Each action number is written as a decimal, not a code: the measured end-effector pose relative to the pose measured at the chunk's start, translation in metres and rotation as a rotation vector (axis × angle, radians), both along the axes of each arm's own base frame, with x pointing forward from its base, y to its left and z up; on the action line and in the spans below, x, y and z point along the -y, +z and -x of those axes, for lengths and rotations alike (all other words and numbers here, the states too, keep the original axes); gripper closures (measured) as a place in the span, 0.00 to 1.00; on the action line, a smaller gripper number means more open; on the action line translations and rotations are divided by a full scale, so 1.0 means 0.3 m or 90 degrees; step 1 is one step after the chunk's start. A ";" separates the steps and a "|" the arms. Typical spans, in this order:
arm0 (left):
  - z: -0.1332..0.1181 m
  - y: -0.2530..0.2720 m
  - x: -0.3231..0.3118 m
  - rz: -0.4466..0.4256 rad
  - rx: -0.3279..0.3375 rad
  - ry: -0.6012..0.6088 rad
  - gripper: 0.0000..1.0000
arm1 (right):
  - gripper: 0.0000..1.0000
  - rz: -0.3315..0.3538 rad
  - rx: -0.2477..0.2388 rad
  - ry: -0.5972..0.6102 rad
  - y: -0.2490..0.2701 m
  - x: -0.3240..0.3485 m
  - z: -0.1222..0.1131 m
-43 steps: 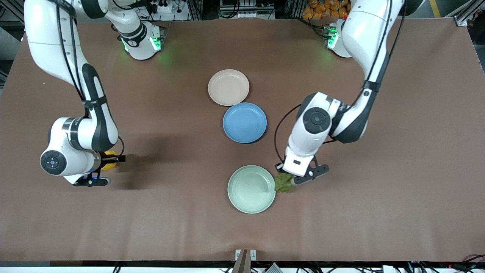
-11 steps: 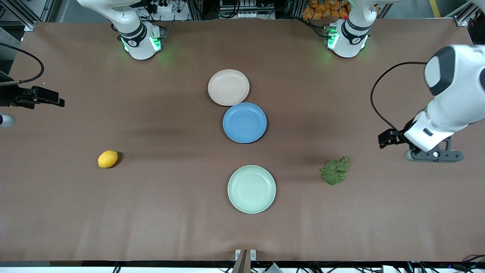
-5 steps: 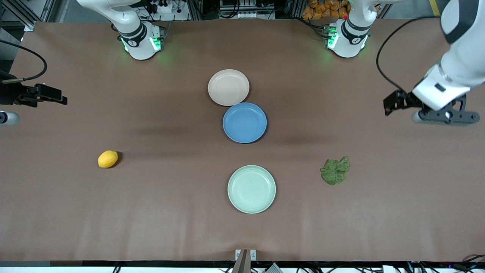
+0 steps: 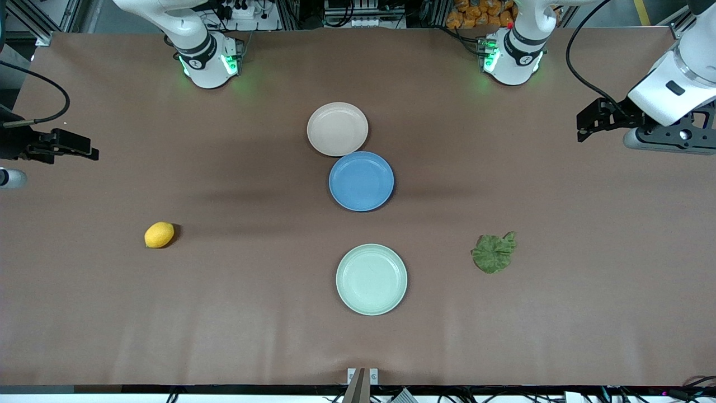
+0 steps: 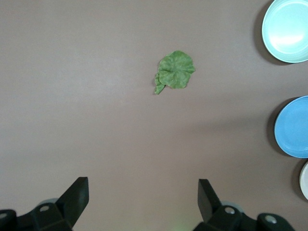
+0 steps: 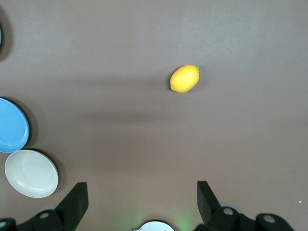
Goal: Pick lemon and lettuce from plates
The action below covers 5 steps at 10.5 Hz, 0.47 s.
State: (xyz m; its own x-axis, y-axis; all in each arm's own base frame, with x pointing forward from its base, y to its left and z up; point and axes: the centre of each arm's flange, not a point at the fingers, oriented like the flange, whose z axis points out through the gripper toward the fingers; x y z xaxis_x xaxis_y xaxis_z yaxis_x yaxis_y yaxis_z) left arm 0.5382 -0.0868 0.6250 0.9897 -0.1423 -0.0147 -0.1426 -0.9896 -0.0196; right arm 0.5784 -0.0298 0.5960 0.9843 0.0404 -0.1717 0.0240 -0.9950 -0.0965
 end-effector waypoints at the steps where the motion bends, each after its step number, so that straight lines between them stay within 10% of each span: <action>1: -0.002 -0.003 -0.001 0.000 -0.001 0.000 0.00 | 0.00 0.000 0.000 0.000 -0.001 0.000 0.000; 5: -0.005 -0.010 0.001 0.001 -0.004 -0.001 0.00 | 0.00 0.001 0.001 -0.003 -0.002 0.007 -0.001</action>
